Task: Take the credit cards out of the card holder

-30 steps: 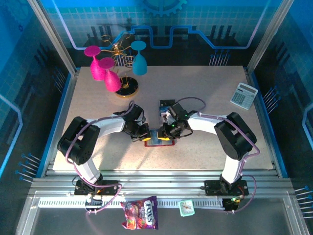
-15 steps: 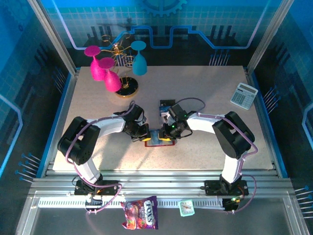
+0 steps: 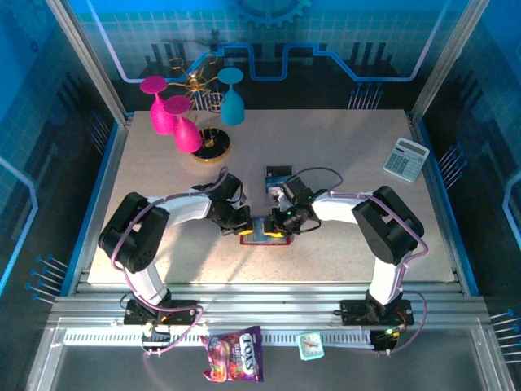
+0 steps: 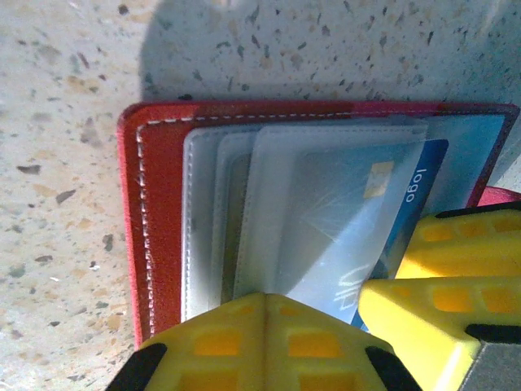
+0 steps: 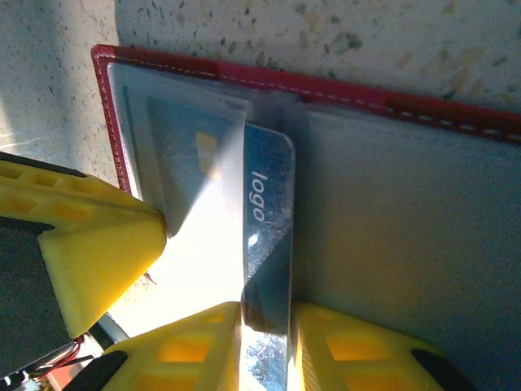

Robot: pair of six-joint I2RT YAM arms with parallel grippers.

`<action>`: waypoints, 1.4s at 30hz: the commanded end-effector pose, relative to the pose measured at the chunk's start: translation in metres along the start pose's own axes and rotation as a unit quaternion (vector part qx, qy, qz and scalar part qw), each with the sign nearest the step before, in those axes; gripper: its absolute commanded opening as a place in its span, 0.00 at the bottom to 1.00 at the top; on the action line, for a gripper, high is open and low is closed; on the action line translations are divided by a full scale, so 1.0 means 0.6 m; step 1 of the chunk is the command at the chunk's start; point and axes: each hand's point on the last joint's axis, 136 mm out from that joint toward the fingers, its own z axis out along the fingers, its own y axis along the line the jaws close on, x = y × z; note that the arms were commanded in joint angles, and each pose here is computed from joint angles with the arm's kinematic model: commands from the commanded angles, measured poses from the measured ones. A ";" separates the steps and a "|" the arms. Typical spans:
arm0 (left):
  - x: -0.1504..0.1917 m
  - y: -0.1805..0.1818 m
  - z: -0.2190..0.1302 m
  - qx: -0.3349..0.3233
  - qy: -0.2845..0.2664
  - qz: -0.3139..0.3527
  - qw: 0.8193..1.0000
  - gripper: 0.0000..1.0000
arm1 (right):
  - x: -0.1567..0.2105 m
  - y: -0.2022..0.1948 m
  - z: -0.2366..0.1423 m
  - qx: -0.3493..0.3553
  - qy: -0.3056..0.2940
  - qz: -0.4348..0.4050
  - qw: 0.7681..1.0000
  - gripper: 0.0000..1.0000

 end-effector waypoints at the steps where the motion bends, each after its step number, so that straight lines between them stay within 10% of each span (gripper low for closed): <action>1: 0.013 0.015 0.009 -0.024 0.019 0.001 1.000 0.04 | 0.006 0.000 0.001 -0.026 0.005 0.020 0.999 0.22; 29: 0.010 0.019 -0.015 -0.046 0.000 0.002 0.999 0.05 | 0.014 -0.035 -0.076 -0.012 -0.025 0.026 0.999 0.15; 42: -0.006 -0.041 -0.058 0.018 -0.042 0.016 0.999 0.14 | -0.012 -0.020 -0.164 0.071 -0.033 -0.124 0.989 0.01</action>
